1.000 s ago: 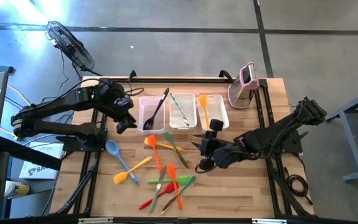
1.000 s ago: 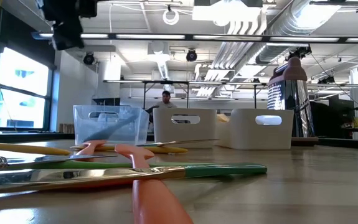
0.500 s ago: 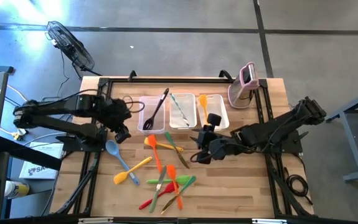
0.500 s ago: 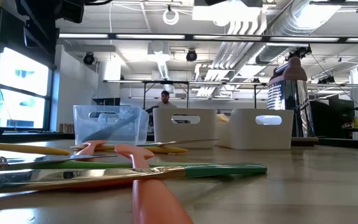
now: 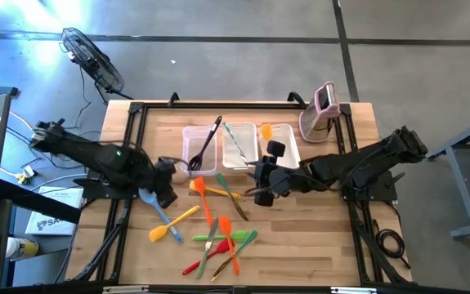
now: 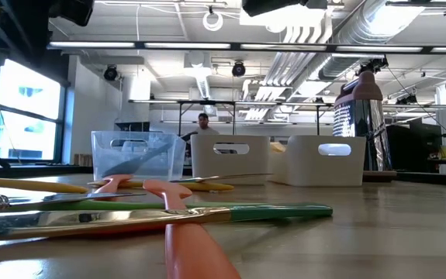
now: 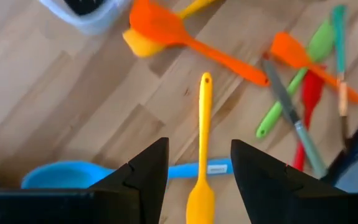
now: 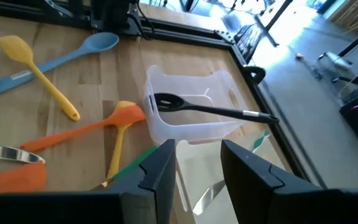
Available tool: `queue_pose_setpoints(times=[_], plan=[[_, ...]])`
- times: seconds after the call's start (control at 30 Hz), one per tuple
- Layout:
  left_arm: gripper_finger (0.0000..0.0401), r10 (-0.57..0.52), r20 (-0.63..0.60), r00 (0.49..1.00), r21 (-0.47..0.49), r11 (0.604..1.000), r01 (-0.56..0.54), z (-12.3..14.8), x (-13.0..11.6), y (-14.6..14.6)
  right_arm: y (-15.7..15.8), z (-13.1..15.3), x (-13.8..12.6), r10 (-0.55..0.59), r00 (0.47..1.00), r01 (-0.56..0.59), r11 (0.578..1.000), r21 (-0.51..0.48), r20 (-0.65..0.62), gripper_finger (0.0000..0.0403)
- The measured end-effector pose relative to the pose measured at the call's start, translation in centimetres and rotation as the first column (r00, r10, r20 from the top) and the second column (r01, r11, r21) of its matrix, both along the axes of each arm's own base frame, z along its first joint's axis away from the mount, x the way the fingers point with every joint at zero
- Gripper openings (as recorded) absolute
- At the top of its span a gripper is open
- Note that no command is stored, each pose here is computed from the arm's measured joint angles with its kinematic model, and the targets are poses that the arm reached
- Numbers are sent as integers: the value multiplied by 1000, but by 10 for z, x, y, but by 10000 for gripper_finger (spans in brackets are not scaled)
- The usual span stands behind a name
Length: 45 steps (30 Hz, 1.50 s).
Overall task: Pick & Place Kitchen Items
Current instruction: Put the bottom yellow spatula into the right white bin
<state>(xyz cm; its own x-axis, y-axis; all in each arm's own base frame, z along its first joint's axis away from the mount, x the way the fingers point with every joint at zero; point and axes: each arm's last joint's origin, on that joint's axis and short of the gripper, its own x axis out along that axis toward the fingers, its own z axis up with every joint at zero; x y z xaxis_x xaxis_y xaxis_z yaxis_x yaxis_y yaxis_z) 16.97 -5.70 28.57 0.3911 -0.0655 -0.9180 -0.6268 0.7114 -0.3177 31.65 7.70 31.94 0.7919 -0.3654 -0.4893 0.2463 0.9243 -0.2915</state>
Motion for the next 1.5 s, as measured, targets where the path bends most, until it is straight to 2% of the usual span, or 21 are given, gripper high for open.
queue_pose_setpoints(times=[0.13, 0.33, 0.6, 0.77, 0.9, 1.1, 1.5], plan=[[171, 11, -18, 1000, -19, 1000, -12, -12, 16, -20, -5, -2, 2, 44, 999, -43, 997, 60, -23, 119], [171, -54, -29, 998, -69, 996, 52, -30, 34, -49, -5, -5, 2, 84, 996, -80, 991, 103, -34, 119], [171, 17, -117, 993, -76, 997, -26, -53, 40, -75, 9, -9, -4, 150, 987, -134, 966, 219, -61, 119], [171, 30, -197, 980, -38, 999, -38, -72, 47, -81, 26, -10, -9, 242, 967, -215, 942, 258, -75, 119], [171, 37, -249, 968, 20, 999, -33, -86, 51, -82, 38, -10, -13, 261, 963, -233, 930, 284, -65, 119], [171, 52, -324, 945, 21, 999, -48, -102, 56, -85, 56, -10, -21, 289, 956, -257, 912, 320, -54, 119], [171, 81, -341, 937, 13, 997, -81, -106, 58, -87, 79, -10, -32, 362, 930, -328, 888, 321, -53, 119]])
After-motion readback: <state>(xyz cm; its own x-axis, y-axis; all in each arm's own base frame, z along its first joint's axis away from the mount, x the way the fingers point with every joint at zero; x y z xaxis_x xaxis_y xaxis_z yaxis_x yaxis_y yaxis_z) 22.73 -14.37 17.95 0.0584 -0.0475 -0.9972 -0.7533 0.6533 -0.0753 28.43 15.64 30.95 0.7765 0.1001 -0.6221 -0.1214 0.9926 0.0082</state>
